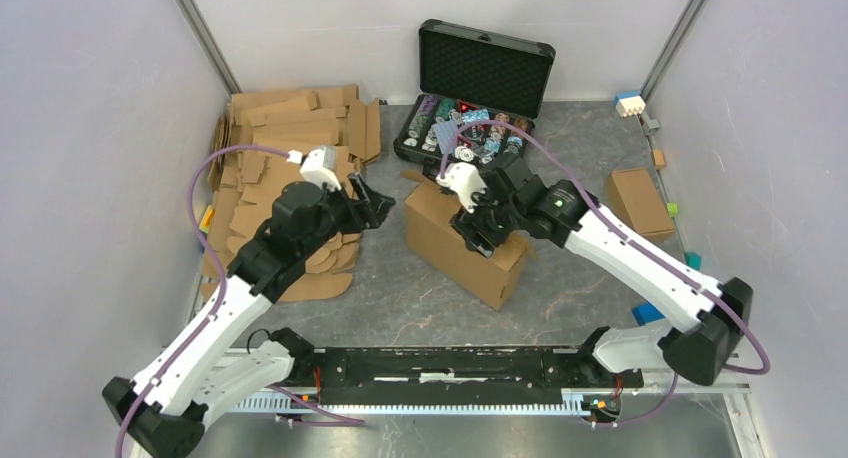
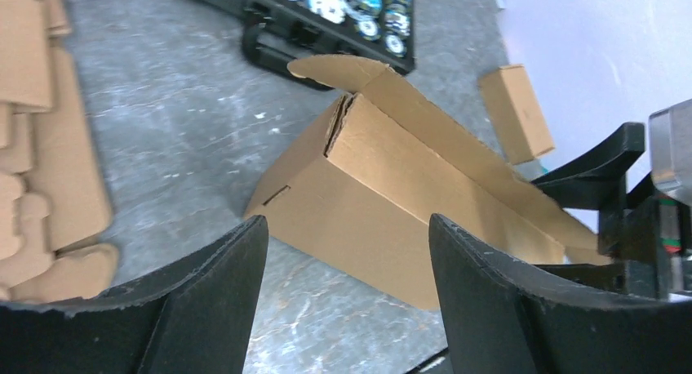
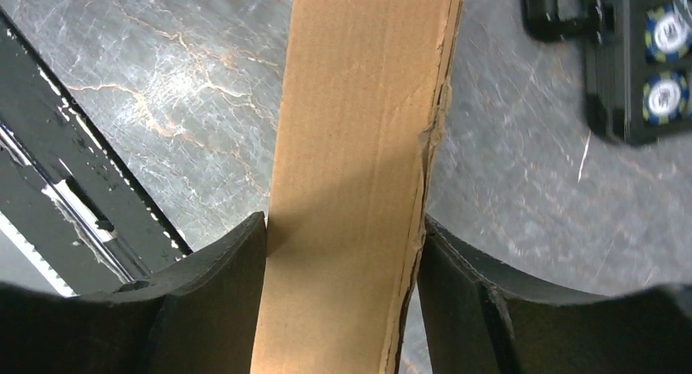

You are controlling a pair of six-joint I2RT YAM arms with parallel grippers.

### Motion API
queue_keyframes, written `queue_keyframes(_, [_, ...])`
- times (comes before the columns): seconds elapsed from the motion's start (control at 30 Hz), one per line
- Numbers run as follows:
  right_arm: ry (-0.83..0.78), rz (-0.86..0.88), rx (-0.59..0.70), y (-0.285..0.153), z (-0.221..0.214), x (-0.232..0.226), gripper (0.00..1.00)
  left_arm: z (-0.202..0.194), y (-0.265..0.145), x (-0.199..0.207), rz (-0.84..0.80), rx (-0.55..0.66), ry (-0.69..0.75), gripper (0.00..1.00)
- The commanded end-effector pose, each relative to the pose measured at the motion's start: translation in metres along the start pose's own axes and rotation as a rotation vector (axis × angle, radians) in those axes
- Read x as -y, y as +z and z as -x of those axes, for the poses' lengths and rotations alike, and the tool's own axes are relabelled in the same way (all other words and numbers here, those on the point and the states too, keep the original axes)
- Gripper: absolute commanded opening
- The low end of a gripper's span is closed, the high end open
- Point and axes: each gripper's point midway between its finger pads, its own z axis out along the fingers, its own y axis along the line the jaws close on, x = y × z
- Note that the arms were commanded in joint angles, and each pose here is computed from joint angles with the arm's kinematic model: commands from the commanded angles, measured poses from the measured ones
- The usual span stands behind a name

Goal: Fold the paper box

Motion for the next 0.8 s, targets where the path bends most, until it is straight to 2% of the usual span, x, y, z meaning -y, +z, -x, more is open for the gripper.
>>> queue_keyframes(0.0, [-0.173,0.096,0.028,0.017,0.034,-0.011,0.34,-0.013,-0.012,-0.051,0.18,0.025,0.089,0.8])
queue_keyframes(0.07, [-0.225,0.094,-0.037,0.027,0.031,-0.009,0.31,-0.006,-0.013,-0.045,0.125,0.083,0.117,0.82])
queue_keyframes(0.17, [-0.276,0.068,-0.077,0.033,0.03,-0.002,0.34,0.003,-0.012,-0.036,0.066,0.141,0.145,0.85])
queue_keyframes(0.27, [-0.322,0.046,-0.096,0.036,0.024,0.004,0.38,0.007,0.0,-0.043,0.096,0.17,0.179,0.88])
queue_keyframes(0.33, [-0.381,0.047,-0.109,0.039,0.016,0.006,0.33,0.014,0.008,-0.05,0.126,0.21,0.212,0.89])
queue_keyframes(0.37, [-0.413,0.043,-0.111,0.041,0.012,0.008,0.32,0.018,0.011,-0.055,0.139,0.244,0.224,0.9])
queue_keyframes(0.47, [-0.476,0.064,-0.051,0.048,0.017,0.004,0.35,0.032,0.017,-0.053,0.088,0.31,0.227,0.91])
queue_keyframes(0.57, [-0.526,0.124,0.003,0.047,0.022,-0.006,0.37,0.035,0.025,-0.056,0.063,0.266,0.265,0.91])
queue_keyframes(0.77, [-0.652,0.095,0.003,0.027,0.023,0.011,0.41,0.037,0.029,-0.041,-0.061,0.226,0.46,0.92])
